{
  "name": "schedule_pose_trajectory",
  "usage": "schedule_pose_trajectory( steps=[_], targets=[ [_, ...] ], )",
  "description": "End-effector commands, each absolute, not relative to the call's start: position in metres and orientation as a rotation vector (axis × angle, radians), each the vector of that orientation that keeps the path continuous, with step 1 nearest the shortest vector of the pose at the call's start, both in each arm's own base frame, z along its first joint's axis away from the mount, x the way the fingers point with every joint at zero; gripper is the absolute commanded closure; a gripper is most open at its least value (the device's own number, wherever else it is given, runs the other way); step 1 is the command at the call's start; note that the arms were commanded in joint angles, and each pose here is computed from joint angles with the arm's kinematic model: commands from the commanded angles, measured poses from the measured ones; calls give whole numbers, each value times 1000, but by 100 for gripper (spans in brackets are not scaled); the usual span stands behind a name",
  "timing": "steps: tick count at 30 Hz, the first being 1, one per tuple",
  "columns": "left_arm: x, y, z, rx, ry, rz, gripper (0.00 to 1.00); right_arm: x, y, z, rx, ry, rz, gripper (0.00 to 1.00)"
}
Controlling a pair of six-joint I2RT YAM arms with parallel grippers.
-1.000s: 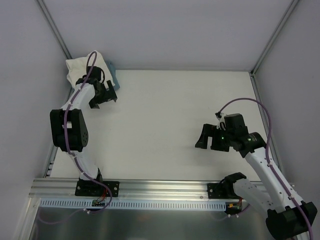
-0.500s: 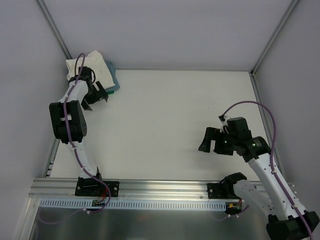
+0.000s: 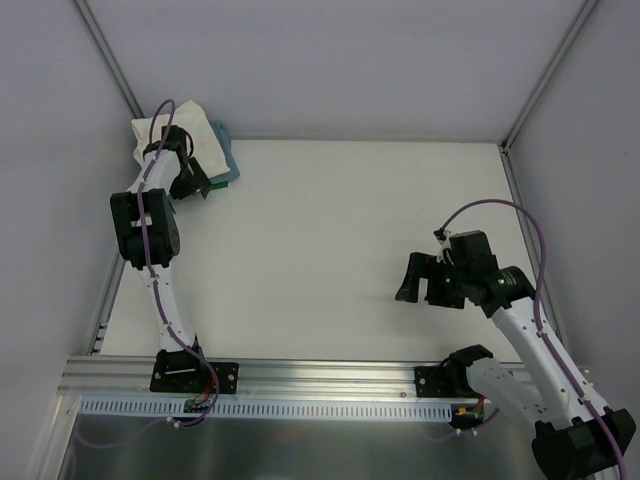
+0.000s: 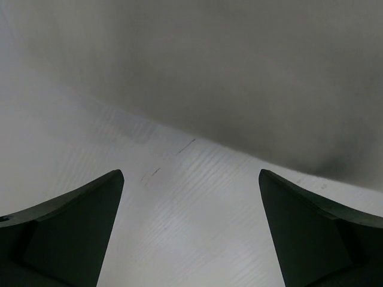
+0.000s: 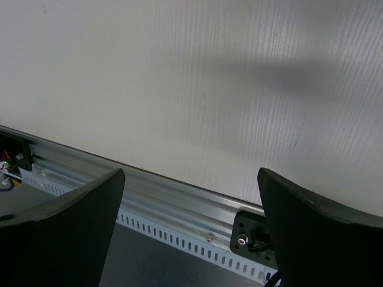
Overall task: Fold and stack the t-shirts
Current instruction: Put the neatly folded tshirt into the corner of the board with the left arm
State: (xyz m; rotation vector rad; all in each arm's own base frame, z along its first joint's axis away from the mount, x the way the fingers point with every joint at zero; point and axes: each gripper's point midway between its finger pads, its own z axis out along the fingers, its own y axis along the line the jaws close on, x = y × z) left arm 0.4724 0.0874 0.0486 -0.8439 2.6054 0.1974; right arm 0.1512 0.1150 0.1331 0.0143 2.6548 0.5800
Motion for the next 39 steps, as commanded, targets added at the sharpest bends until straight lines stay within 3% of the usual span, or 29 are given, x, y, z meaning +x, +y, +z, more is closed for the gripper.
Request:
schedule_pose_trajectory(
  steps=[1,30,35,39],
  targets=[
    [472,110,51,-861,2606,308,1,162,116,134,-1,2634,570,0],
    [520,183,60,-789,2475,531,1,182,123,109,-12,2717,568,1],
    [523,157,84,-774,2459,331,1,185,129,109,1,2716,609,1],
    [523,106,130,-581,2412,123,1,186,131,116,14,2692,629,1]
  ],
)
